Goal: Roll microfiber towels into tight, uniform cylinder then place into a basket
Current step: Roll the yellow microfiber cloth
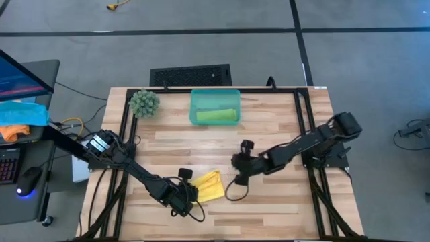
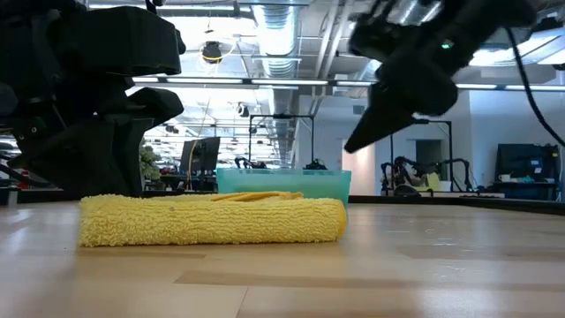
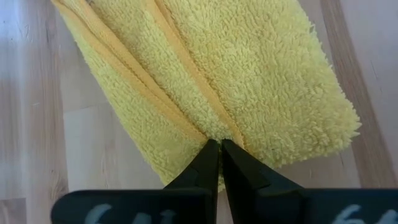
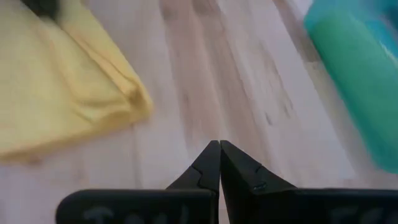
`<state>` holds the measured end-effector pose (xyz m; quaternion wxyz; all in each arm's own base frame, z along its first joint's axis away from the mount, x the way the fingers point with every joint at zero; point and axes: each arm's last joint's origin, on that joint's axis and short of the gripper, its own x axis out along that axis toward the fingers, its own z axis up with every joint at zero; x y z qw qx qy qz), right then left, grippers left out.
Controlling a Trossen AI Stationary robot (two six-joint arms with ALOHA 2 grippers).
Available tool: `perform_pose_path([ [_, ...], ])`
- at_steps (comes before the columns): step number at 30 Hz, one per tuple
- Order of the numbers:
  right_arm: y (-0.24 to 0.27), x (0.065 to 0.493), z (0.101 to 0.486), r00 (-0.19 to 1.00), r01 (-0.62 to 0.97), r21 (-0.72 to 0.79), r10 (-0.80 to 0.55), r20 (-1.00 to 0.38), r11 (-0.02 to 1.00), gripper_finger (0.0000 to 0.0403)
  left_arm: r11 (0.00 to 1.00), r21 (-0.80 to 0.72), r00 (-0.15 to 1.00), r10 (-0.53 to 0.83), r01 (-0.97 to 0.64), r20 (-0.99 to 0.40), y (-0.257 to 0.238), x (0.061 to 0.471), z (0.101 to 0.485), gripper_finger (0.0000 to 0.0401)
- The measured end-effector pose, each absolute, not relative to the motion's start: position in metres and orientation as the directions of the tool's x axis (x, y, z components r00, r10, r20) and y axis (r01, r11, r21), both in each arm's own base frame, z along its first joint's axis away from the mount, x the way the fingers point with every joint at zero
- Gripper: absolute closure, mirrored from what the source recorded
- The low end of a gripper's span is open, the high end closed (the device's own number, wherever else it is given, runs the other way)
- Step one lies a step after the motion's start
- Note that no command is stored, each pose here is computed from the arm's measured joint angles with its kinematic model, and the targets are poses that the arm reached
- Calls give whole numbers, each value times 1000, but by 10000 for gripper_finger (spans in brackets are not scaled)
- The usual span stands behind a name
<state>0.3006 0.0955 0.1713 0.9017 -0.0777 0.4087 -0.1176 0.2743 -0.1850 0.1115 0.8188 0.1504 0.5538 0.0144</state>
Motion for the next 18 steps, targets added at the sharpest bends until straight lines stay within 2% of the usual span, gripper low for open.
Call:
perform_pose_path([
  [5, 80, 287, 165, 821, 159, 60, -98, -562, 985, 370, 954, 264, 388, 191, 143, -902, -185, 274, 112, 395],
  [9, 64, 294, 157, 887, 108, 292, 40, -460, 950, 370, 954, 263, 389, 190, 142, -901, -185, 275, 112, 395],
  [14, 47, 315, 143, 875, 89, 394, 117, -469, 915, 363, 958, 257, 390, 190, 126, -901, -185, 275, 112, 395],
  [18, 37, 337, 133, 854, 49, 443, 193, -483, 895, 331, 958, 257, 389, 191, 125, -901, -185, 274, 112, 395],
])
